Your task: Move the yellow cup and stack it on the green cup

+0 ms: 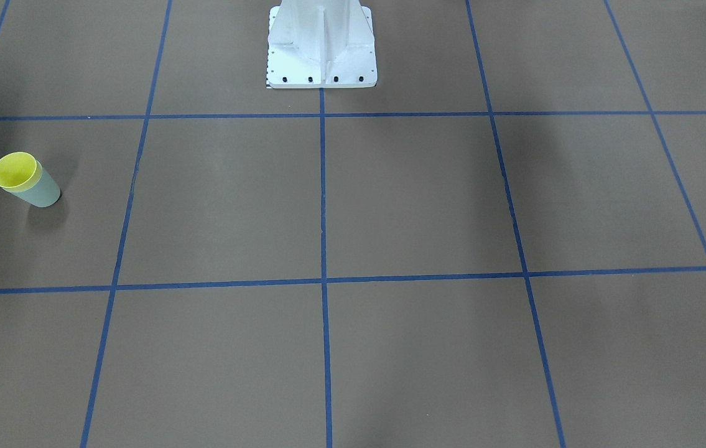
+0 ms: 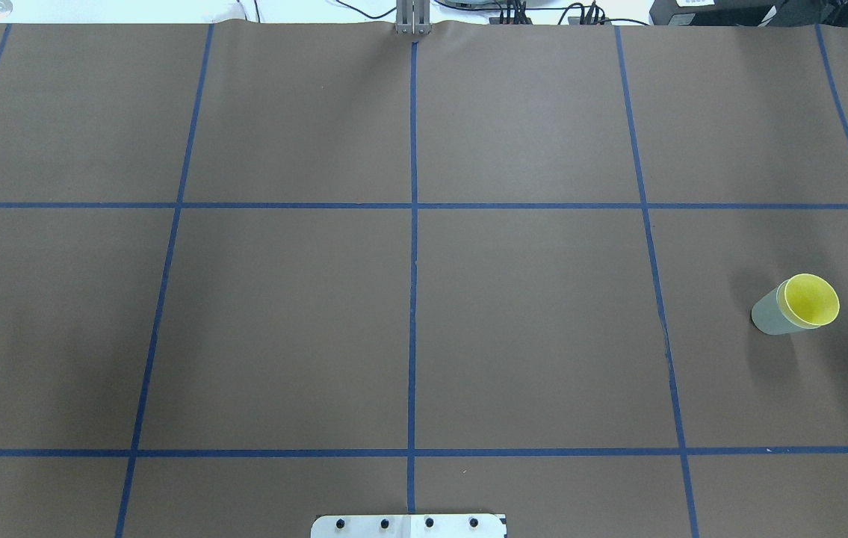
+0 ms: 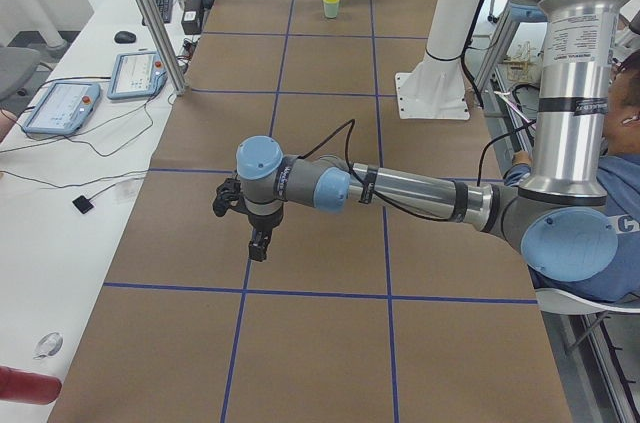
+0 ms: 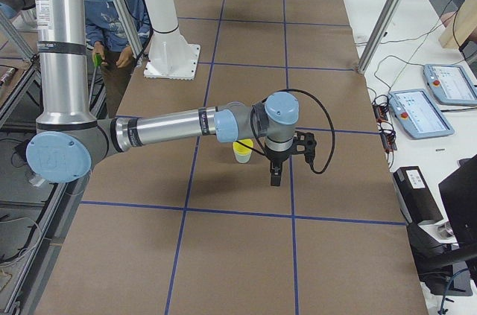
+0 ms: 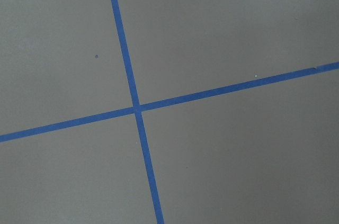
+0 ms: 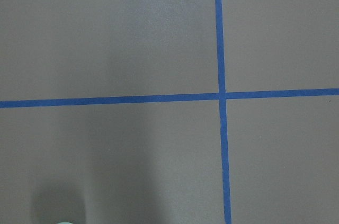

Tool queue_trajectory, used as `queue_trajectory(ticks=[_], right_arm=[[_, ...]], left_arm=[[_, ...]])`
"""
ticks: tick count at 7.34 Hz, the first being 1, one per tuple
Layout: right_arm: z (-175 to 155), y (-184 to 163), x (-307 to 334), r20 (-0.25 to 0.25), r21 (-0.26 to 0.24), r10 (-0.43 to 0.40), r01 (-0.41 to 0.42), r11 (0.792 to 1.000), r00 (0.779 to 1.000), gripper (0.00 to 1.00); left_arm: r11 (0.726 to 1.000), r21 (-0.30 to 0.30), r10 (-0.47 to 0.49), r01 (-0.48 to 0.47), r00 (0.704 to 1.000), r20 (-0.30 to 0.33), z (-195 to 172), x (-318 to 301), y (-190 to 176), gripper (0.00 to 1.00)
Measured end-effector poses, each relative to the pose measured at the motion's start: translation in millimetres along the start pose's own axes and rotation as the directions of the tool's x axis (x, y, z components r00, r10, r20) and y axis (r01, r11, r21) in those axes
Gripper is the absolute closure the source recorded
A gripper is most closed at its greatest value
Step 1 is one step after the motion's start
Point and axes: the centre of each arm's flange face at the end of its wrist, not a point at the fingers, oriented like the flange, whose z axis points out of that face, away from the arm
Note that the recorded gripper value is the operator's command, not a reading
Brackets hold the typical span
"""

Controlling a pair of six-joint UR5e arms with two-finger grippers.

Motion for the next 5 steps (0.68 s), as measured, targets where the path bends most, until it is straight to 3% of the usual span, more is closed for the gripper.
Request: queue_trajectory(ticks=[5], right_arm=[[-0.5, -0.5, -0.4, -0.001, 0.001, -0.001, 0.001, 1.0, 1.0, 0.0]], left_arm=[[1.0, 0.003, 0.003, -0.003, 1.0, -0.001, -1.9, 1.8, 1.3, 0.0]])
